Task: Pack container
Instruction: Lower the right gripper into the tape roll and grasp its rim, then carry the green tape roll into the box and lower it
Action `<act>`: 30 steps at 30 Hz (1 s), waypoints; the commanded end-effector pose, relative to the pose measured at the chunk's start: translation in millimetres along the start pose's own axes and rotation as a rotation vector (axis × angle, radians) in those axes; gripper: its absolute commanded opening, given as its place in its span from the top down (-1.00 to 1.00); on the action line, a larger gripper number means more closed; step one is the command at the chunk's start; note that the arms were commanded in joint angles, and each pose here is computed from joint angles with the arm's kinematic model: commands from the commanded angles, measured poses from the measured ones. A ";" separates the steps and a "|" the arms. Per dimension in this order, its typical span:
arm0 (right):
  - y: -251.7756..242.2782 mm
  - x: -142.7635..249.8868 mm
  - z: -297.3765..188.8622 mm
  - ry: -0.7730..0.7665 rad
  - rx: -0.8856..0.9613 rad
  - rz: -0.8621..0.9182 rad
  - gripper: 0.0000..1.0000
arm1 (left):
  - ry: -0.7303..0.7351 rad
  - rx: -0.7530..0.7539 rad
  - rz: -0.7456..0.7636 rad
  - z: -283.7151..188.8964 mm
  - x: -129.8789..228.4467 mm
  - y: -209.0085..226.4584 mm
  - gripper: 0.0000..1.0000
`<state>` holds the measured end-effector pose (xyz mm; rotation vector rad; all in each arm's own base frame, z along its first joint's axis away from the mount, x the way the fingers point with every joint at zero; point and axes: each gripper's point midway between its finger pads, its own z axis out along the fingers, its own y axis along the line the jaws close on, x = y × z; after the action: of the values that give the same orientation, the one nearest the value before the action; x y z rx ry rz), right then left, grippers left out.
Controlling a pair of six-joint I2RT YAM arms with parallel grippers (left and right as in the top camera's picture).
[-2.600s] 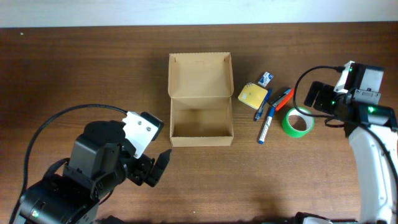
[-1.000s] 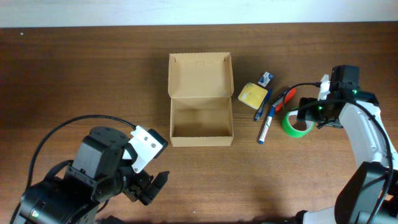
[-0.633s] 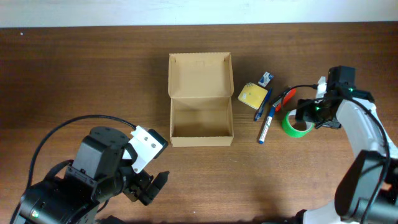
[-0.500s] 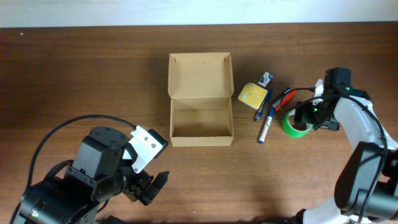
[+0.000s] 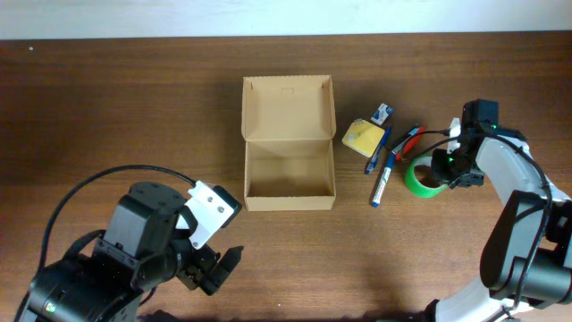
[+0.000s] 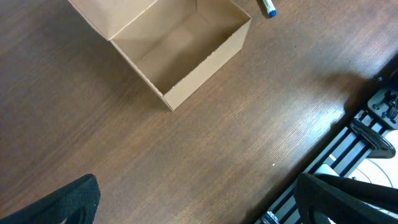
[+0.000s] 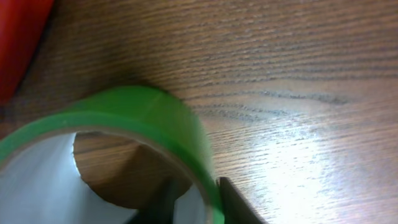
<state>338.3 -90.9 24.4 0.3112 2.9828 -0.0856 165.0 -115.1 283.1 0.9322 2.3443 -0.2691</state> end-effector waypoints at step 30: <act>100.1 -88.3 -163.4 -0.259 -0.161 -0.089 0.92 | -0.020 0.011 0.016 -3.7 -4.2 -1.9 -0.99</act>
<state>417.3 -36.5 167.8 0.2413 2.7859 0.0297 165.0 -115.2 283.1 0.9328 2.3440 -0.2694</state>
